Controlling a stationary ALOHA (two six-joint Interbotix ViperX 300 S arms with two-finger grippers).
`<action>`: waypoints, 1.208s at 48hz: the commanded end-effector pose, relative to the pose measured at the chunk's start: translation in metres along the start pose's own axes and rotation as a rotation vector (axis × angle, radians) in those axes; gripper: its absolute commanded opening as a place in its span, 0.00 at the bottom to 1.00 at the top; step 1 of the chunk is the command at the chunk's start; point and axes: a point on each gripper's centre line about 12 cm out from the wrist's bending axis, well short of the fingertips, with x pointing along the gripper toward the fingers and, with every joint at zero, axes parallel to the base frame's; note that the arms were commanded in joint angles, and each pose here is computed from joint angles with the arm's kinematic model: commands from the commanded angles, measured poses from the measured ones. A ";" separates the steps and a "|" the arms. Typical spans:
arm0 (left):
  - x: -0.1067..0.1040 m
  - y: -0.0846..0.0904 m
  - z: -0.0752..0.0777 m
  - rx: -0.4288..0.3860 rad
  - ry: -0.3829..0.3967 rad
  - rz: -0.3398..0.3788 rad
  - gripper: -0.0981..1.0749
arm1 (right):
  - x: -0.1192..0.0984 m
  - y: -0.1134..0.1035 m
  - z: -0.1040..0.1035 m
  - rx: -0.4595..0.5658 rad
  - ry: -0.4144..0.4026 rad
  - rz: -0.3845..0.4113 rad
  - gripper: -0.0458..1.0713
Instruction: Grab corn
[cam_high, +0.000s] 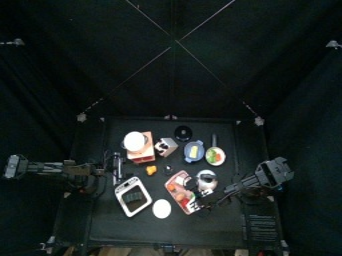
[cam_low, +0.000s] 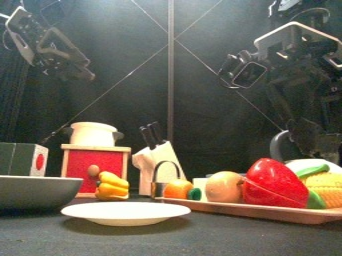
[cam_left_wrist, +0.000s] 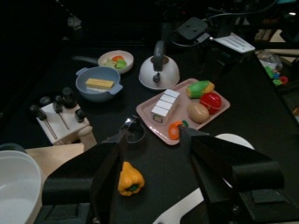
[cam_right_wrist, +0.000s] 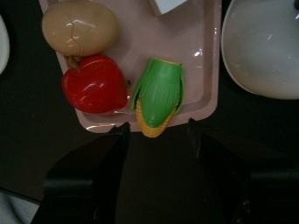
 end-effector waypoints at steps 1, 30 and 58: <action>0.000 0.000 0.005 -0.001 -0.013 0.000 0.82 | -0.008 0.005 0.008 0.007 -0.009 0.029 0.84; 0.000 0.000 0.004 -0.001 -0.010 0.000 0.82 | 0.012 0.001 0.013 0.006 -0.021 0.059 0.84; 0.000 0.002 0.003 -0.002 -0.010 0.006 0.82 | 0.029 -0.005 0.012 0.025 0.000 0.049 0.84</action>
